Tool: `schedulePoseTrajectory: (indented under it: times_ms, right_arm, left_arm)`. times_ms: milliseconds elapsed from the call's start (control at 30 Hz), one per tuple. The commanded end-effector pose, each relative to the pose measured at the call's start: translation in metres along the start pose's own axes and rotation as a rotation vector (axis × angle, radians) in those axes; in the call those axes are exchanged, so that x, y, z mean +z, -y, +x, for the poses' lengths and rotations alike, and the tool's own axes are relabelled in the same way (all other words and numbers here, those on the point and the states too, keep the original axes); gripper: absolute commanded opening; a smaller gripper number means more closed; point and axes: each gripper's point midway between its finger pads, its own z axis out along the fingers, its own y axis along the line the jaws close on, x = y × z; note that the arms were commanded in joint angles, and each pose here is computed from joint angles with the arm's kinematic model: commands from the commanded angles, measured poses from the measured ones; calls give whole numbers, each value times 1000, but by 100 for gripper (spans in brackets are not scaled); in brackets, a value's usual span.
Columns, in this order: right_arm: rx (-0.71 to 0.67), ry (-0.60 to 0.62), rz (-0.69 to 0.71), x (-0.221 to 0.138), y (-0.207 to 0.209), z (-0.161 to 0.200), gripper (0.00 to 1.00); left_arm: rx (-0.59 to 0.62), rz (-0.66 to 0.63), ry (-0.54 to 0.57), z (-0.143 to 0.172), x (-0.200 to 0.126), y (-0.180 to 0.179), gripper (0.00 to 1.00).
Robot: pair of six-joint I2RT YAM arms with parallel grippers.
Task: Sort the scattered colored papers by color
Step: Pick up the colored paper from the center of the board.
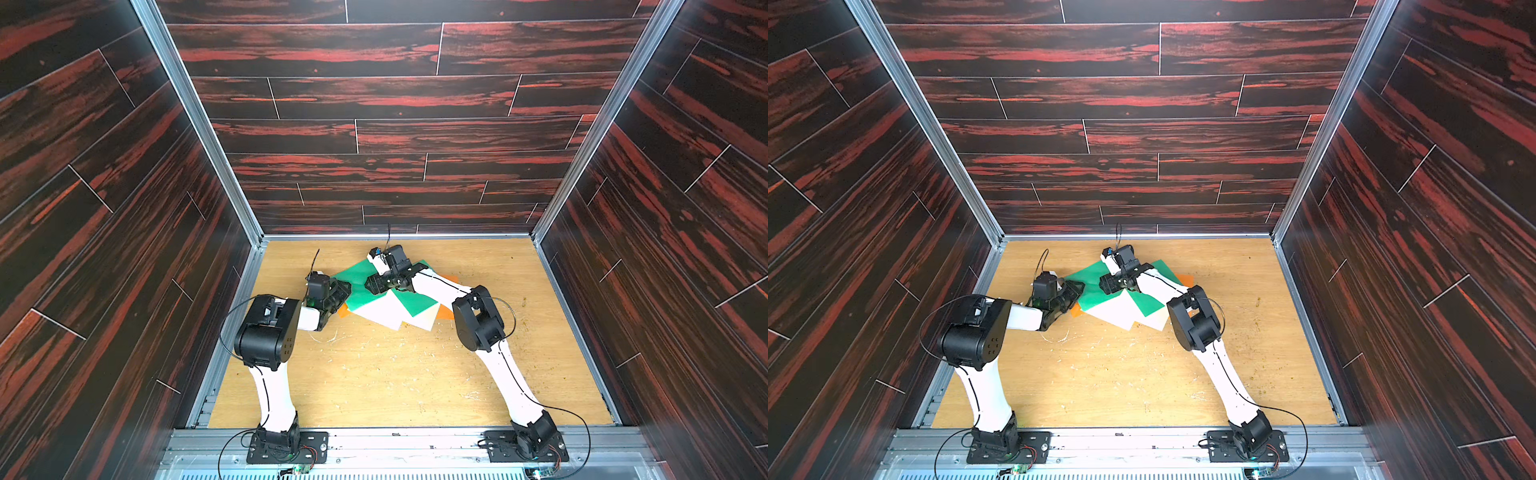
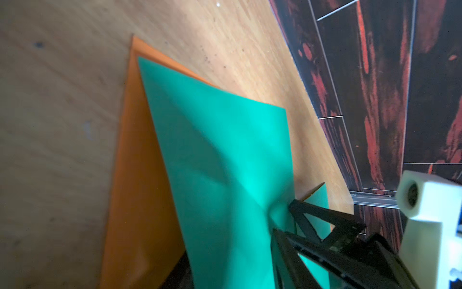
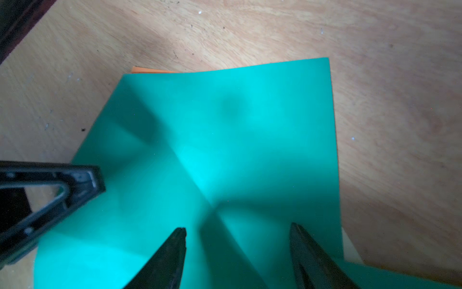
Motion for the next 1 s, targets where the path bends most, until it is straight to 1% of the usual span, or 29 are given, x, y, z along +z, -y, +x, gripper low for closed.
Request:
schedulePoseTrajectory:
  times_ms: [0, 67, 100, 167, 267, 300, 367, 500, 600, 767, 900, 967]
  right_arm:
    - [43, -182, -7, 27, 8, 66, 69]
    - [44, -187, -7, 28, 8, 67, 69]
    - [44, -186, -8, 28, 7, 66, 69]
    - [43, -186, -5, 28, 8, 66, 69]
    - [43, -185, -8, 28, 7, 66, 69]
    - [45, -186, -7, 28, 8, 67, 69]
    - [47, -185, -9, 28, 7, 66, 69]
    - [48, -180, -11, 27, 7, 64, 70]
    - [46, -157, -13, 23, 5, 55, 73]
    - [13, -48, 0, -1, -1, 20, 74]
    - [-21, 66, 9, -35, -10, -18, 74]
    - [-35, 136, 16, -58, -14, -38, 75]
  left_arm:
    - [30, 36, 31, -7, -3, 13, 46]
    - [28, 38, 31, -7, -2, 14, 46]
    - [28, 41, 29, -7, -2, 15, 42]
    - [27, 42, 29, -8, -2, 17, 31]
    - [37, 32, 34, -10, -6, 18, 24]
    - [39, 27, 36, -10, -8, 18, 23]
    - [50, 10, 37, -11, -12, 18, 17]
    - [68, -5, 26, -11, -17, 21, 14]
    - [88, -22, 15, -13, -17, 23, 0]
    - [124, -30, -10, -16, -15, 30, 0]
    - [166, -39, -29, -19, -16, 38, 0]
    - [189, -43, -44, -21, -17, 44, 0]
